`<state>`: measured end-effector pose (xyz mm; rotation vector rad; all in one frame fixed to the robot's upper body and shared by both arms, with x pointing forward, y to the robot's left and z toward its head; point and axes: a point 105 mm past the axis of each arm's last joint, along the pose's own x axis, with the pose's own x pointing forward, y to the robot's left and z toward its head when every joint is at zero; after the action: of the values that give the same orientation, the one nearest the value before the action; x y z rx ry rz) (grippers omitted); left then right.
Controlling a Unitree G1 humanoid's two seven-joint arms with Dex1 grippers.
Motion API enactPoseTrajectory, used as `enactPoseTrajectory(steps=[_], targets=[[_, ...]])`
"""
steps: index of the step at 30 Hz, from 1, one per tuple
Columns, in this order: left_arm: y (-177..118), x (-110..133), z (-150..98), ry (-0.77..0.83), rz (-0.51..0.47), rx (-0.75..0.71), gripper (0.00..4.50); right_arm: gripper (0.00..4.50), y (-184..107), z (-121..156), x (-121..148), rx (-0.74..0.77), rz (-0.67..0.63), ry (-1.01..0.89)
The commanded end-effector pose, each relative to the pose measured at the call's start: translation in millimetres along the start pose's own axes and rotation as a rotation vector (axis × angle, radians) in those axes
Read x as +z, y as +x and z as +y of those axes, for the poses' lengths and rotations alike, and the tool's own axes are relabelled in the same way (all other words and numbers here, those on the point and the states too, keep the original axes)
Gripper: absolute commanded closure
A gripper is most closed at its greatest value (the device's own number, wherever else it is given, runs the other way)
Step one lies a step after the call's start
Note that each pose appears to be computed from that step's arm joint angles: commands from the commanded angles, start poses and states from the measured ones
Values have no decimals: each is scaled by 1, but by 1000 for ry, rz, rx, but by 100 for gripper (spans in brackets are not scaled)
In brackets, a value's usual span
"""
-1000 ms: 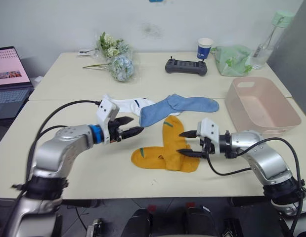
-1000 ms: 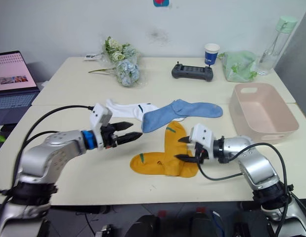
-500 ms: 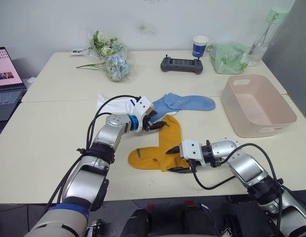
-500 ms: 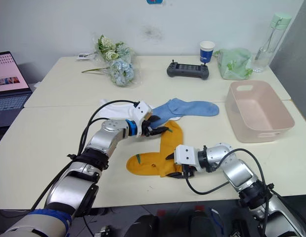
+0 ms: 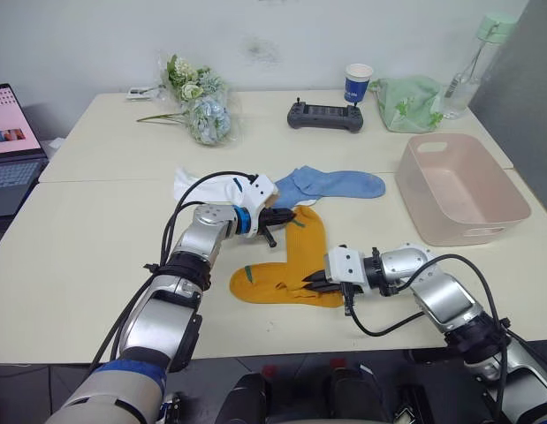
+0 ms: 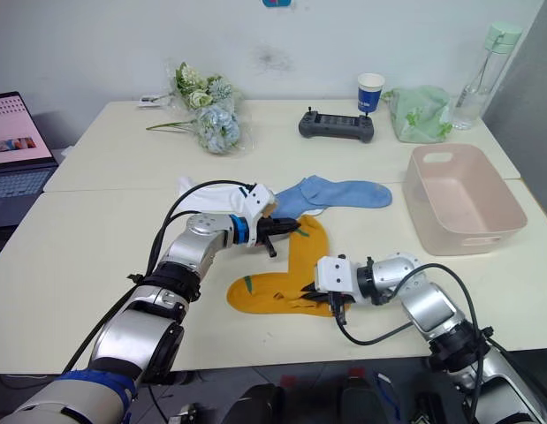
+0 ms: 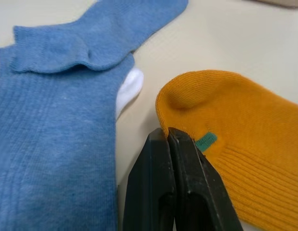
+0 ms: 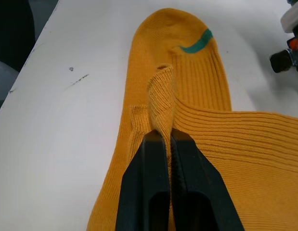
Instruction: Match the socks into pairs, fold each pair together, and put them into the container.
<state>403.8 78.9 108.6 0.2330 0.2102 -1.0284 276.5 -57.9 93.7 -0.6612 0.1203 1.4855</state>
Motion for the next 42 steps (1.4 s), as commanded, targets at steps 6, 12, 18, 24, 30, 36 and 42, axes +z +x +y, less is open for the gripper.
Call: enactPoseTrajectory(steps=[6,12,18,24,30,36,42], targets=[[-26,13,1,-87,-106,84,449,450,-19,-10,24,-17,-31,-141],[-67,9,-12,-157,-141,216,449,450,-39,-28,11,1,56,-247],[-81,-15,-46,-231,-91,324,449,450,-45,-49,-6,9,68,-250],[-79,-19,-48,-281,-109,402,450,394,-44,-48,-5,46,36,-240],[-85,-21,-38,-275,-111,464,450,190,-71,-64,-6,-125,29,-146],[-90,-20,-31,-270,-128,497,450,2,-81,-54,-20,-276,-7,153],[-89,-18,-33,-265,-125,477,450,2,-61,-37,-24,-360,7,277]])
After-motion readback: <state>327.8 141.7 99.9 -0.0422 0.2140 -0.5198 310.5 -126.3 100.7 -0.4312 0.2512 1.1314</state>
